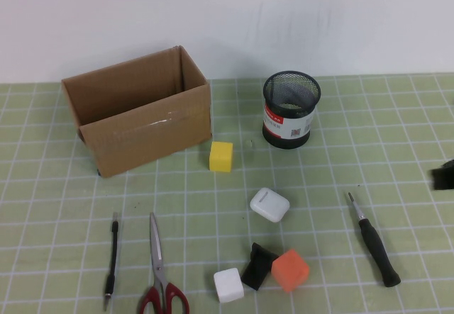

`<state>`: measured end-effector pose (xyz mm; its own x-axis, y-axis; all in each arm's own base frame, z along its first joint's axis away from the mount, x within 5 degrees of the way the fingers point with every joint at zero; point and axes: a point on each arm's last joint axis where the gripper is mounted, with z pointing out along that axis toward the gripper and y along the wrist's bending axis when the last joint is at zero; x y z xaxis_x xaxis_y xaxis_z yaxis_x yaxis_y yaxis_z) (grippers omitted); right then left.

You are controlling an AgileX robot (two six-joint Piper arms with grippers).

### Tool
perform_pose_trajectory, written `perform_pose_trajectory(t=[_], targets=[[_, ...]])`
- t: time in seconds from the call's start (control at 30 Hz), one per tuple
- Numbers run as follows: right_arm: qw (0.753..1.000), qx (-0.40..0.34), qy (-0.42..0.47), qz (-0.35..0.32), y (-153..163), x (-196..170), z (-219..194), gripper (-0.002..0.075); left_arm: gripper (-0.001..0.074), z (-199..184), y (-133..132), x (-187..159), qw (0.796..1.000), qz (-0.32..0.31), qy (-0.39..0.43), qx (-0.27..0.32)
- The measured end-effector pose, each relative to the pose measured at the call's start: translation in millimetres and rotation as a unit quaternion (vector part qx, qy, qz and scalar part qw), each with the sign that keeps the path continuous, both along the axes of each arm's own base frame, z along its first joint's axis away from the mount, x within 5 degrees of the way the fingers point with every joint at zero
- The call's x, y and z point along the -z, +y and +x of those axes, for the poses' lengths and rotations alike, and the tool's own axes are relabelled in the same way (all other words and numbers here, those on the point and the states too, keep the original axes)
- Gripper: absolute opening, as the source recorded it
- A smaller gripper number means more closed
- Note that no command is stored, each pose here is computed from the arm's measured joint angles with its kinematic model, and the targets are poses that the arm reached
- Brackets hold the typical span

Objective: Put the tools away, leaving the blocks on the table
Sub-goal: Pick up the black Screwdriver from the table

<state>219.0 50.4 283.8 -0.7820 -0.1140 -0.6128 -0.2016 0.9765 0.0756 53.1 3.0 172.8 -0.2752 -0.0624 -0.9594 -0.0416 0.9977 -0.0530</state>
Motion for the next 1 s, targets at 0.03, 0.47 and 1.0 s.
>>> perform_pose_trajectory(t=[0.03, 0.47, 1.0], targets=[[1.000, -0.014, 0.018, -0.008, 5, 1, 4, -0.0006, -0.0004, 0, 0, 0, 1.000, 0.000, 0.000, 0.000], [0.983, -0.100, 0.142, -0.062, 53, 43, 37, 0.0265, -0.0004, 0, 0, 0, 1.000, 0.000, 0.000, 0.000], [0.972, -0.097, 0.205, -0.062, 63, 90, 55, 0.0318, -0.0004, 0, 0, 0, 1.000, 0.000, 0.000, 0.000]])
